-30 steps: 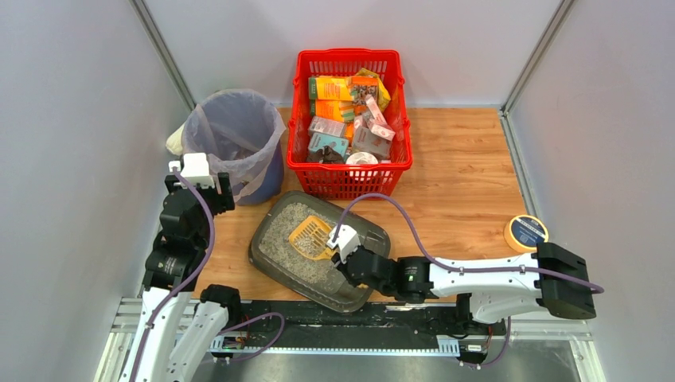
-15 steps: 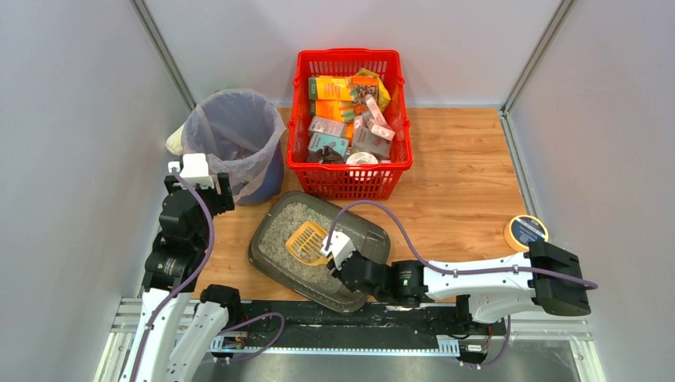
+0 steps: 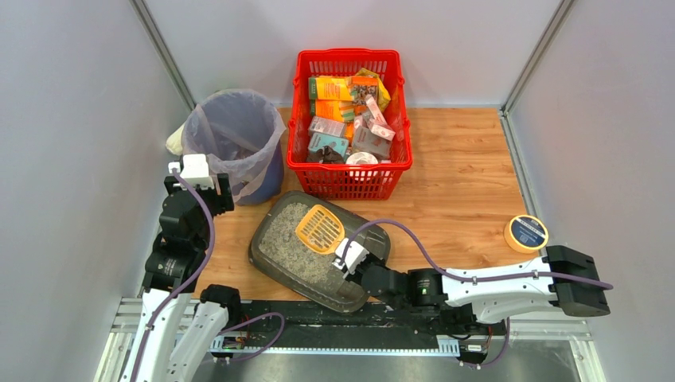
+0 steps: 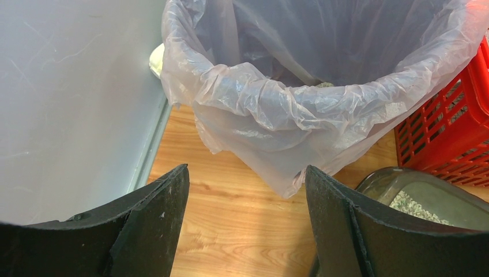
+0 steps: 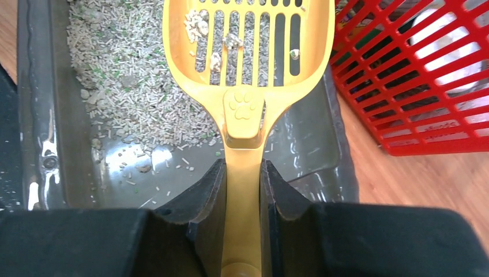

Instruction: Clean the litter box

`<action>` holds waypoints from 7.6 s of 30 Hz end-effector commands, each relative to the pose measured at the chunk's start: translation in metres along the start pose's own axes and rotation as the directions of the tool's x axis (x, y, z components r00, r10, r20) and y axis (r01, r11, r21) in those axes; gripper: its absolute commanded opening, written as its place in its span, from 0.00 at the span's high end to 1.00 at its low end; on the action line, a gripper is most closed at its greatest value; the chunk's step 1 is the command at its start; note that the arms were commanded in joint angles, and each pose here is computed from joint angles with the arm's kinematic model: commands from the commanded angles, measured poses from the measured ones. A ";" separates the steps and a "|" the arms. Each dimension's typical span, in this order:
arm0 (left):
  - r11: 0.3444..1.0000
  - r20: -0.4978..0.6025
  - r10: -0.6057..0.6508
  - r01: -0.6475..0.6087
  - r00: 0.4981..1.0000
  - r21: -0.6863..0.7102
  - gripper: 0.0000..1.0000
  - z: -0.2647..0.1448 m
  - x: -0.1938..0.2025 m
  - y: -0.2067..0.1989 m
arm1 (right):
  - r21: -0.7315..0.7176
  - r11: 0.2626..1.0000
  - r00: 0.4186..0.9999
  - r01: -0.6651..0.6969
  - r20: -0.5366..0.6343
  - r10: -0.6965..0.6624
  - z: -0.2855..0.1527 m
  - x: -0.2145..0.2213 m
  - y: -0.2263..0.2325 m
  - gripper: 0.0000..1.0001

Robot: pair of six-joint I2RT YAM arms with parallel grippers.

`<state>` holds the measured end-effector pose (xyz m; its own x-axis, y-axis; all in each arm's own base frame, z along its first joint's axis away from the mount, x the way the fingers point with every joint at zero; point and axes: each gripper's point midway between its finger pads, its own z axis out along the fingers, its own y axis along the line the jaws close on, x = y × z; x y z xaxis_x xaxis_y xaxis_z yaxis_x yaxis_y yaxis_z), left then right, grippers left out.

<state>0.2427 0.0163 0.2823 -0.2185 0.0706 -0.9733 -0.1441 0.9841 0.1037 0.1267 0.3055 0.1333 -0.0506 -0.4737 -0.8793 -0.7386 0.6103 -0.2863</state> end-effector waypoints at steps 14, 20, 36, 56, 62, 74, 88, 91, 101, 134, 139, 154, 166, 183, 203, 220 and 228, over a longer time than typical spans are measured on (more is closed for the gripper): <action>1.000 0.033 -0.009 0.009 0.999 0.007 0.19 0.001 -0.010 -0.001 | 0.052 0.999 0.998 -0.006 0.060 0.002 -0.009 -0.023 -0.015 1.00; 1.000 0.031 -0.018 0.019 0.999 -0.008 0.19 0.000 -0.011 0.002 | -0.134 0.986 0.992 -0.095 -0.096 0.083 -0.030 -0.021 -0.002 1.00; 1.000 0.046 -0.024 0.025 0.999 -0.016 0.19 -0.005 -0.013 0.006 | -0.171 0.976 0.984 -0.132 -0.144 0.108 -0.049 -0.050 -0.016 1.00; 0.999 0.024 -0.035 0.034 0.999 0.023 0.19 -0.003 -0.010 -0.003 | -0.203 0.975 0.990 -0.085 -0.124 0.060 -0.052 -0.141 -0.079 1.00; 0.998 0.013 -0.042 0.042 0.999 0.046 0.19 -0.002 -0.008 -0.008 | -0.211 0.977 1.000 -0.013 -0.020 0.009 -0.038 -0.186 -0.093 1.00; 0.998 0.019 -0.050 0.050 0.999 0.034 0.19 -0.005 -0.010 -0.005 | -0.190 0.982 1.000 0.014 0.003 -0.013 -0.010 -0.213 -0.108 1.00; 0.997 0.085 -0.068 0.071 0.994 -0.031 0.20 -0.016 -0.017 0.011 | 0.023 0.987 0.969 0.158 0.189 -0.160 0.033 -0.283 -0.167 1.00; 0.997 0.070 -0.077 0.076 0.995 0.016 0.20 -0.012 -0.015 0.001 | 0.078 0.974 0.948 0.213 0.225 -0.225 0.063 -0.297 -0.176 1.00; 0.997 0.097 -0.078 0.080 0.992 -0.008 0.20 -0.018 -0.019 0.008 | 0.277 0.843 0.825 0.462 0.215 -0.523 0.146 -0.326 -0.194 1.00; 0.997 0.100 -0.079 0.079 0.992 0.000 0.20 -0.018 -0.020 0.006 | 0.709 -0.144 0.008 0.690 -0.207 -0.978 0.131 -0.339 -0.167 0.99; 0.997 0.098 -0.080 0.080 0.992 0.001 0.20 -0.017 -0.019 0.006 | 0.707 -0.149 -0.005 0.692 -0.202 -0.979 0.133 -0.323 -0.159 0.98; 0.997 0.085 -0.075 0.074 0.994 0.010 0.20 -0.014 -0.017 0.003 | 0.780 0.033 0.204 0.625 -0.123 -0.971 0.119 -0.324 -0.163 1.00; 0.998 0.073 -0.065 0.065 0.995 -0.005 0.20 -0.010 -0.015 0.004 | 0.691 0.691 0.737 0.213 0.350 -0.578 0.071 -0.349 -0.217 0.99; 0.999 0.035 -0.036 0.037 0.999 -0.023 0.20 0.001 -0.006 0.003 | -0.119 0.986 0.941 -0.118 0.305 0.149 0.046 -0.231 -0.148 0.99; 0.999 -0.005 -0.034 0.035 0.999 0.014 0.21 0.008 0.002 -0.006 | -0.508 0.786 0.936 -0.352 -0.166 0.312 0.012 -0.119 -0.038 1.00; 1.000 -0.027 -0.022 0.022 0.999 0.006 0.21 0.013 0.006 -0.007 | -0.214 0.903 0.884 -0.374 -0.377 0.277 0.061 -0.025 -0.014 1.00; 1.000 -0.032 -0.020 0.020 0.999 0.005 0.21 0.014 0.008 -0.007 | -0.155 0.913 0.922 -0.378 -0.150 0.357 0.099 -0.038 -0.021 1.00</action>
<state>0.2520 0.0136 0.2667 -0.2687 0.0455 -0.9622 -0.1464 0.9854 0.0875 0.1813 0.3408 0.1028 -0.4895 -0.4893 -0.7218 -0.7858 0.6064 0.1218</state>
